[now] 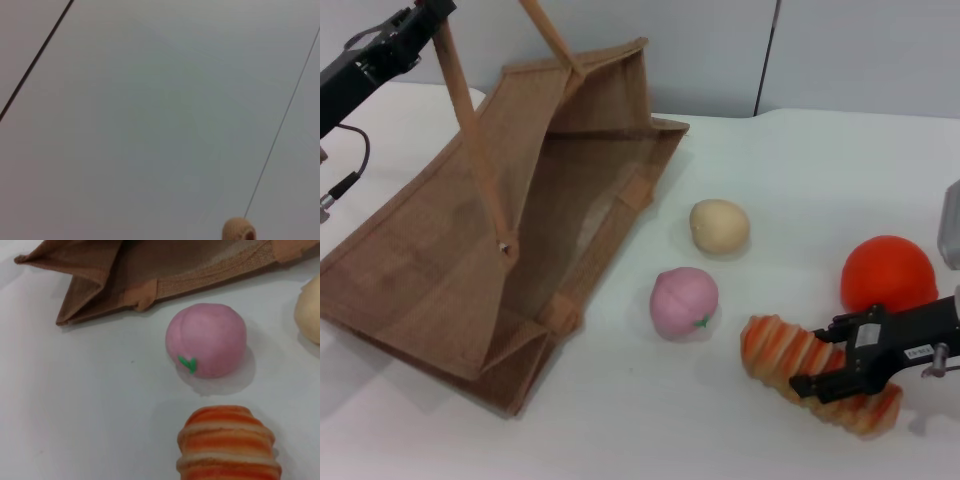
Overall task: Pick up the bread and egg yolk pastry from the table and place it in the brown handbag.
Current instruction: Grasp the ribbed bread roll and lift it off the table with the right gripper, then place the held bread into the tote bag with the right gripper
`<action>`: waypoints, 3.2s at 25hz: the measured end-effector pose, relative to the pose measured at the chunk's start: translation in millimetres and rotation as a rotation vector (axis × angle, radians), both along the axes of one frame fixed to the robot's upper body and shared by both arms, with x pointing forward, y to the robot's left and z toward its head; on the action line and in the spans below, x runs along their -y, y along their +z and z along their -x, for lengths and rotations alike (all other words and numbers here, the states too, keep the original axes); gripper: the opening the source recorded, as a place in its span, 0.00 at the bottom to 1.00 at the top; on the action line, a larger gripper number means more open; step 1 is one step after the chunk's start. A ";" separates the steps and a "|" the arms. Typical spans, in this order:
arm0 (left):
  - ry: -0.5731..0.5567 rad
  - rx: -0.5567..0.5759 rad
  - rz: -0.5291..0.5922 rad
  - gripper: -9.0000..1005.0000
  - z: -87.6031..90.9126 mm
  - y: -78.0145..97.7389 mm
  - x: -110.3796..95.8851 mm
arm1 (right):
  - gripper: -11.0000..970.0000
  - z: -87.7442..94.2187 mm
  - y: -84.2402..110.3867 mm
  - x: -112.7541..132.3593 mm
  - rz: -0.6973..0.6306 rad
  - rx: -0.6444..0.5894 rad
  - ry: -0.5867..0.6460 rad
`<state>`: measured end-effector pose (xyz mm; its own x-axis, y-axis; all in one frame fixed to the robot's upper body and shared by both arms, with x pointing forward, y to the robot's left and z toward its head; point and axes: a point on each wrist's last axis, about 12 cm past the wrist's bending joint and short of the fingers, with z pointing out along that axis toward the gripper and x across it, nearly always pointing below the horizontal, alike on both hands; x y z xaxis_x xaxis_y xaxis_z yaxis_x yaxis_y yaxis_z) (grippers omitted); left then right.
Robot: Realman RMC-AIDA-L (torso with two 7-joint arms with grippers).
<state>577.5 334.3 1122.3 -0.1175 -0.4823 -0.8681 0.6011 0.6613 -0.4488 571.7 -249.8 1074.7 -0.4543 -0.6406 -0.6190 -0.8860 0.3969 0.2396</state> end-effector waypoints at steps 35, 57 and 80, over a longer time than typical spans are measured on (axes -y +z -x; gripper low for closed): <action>0.002 -0.006 -0.007 0.13 -2.2 0.0 1.0 | 0.55 5.4 4.8 -2.3 -0.019 -0.042 0.065; -0.188 0.034 0.006 0.14 -9.6 15.8 31.3 | 0.43 -20.5 56.7 -30.2 -0.152 0.154 0.173; -0.363 0.036 0.002 0.15 -19.4 32.6 58.3 | 0.39 -43.2 63.1 -159.4 0.088 0.422 0.262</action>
